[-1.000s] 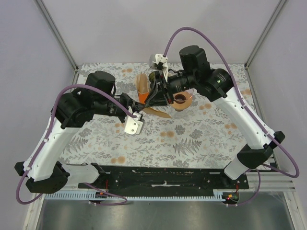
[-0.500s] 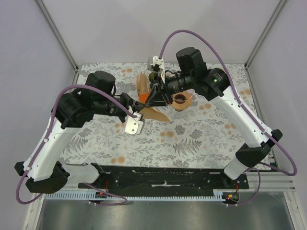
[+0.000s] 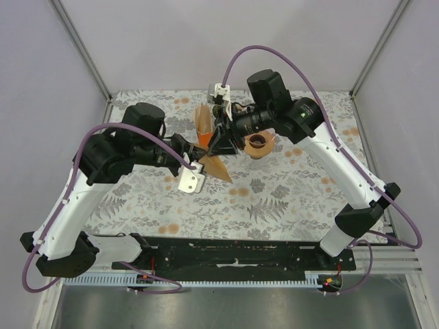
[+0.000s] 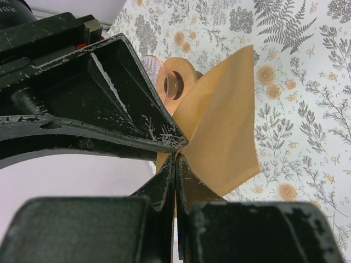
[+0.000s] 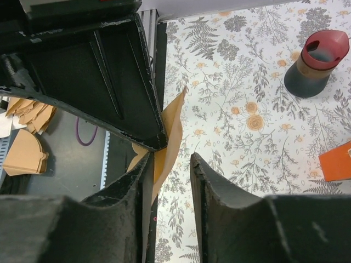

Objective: Place the coffee filter in the dripper
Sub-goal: Place the coffee filter in the coffee dripper.

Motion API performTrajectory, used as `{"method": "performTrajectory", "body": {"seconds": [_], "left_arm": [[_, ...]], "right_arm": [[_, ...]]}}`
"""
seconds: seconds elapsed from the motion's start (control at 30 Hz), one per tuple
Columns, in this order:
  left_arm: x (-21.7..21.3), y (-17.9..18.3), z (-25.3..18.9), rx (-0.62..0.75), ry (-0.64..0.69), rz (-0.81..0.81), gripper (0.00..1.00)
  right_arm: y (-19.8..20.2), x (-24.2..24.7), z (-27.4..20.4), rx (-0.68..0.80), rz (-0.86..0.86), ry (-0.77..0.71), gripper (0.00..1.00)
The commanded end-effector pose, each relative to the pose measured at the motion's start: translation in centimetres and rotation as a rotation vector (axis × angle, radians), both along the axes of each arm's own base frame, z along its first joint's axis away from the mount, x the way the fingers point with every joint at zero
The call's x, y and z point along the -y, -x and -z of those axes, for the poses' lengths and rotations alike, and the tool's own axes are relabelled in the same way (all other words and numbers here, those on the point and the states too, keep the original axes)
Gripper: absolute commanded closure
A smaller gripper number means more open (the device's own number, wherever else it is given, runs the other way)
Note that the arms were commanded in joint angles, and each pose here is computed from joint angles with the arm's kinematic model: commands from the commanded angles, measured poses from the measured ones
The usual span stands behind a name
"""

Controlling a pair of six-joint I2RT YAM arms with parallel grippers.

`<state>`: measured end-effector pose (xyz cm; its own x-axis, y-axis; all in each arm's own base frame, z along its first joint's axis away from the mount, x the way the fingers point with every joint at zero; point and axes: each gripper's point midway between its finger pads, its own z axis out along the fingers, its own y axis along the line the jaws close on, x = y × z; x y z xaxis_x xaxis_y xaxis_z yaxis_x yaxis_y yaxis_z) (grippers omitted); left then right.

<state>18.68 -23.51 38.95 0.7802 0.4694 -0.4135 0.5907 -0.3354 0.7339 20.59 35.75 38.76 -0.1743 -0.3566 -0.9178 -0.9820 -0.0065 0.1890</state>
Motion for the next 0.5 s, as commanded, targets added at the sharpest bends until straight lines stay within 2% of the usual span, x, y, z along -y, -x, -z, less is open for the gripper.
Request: {"method": "performTrajectory", "body": {"seconds": [0.0,0.13,0.33,0.47], "left_arm": [[0.1,-0.1,-1.1,0.074,0.02,0.02,0.98],[0.1,-0.2,-1.3,0.084,0.021,0.021,0.98],[0.2,0.0,-1.6,0.091,0.035,0.03,0.98],[0.0,0.3,-1.5,0.093,0.036,0.034,0.98]], "right_arm": [[0.7,-0.5,0.1,0.006,-0.028,0.006,0.58],[0.6,-0.6,0.6,0.002,-0.014,0.022,0.57],[-1.6,-0.8,2.0,-0.001,0.093,0.079,0.73],[-1.8,-1.0,1.8,-0.006,0.094,0.071,0.78]]}}
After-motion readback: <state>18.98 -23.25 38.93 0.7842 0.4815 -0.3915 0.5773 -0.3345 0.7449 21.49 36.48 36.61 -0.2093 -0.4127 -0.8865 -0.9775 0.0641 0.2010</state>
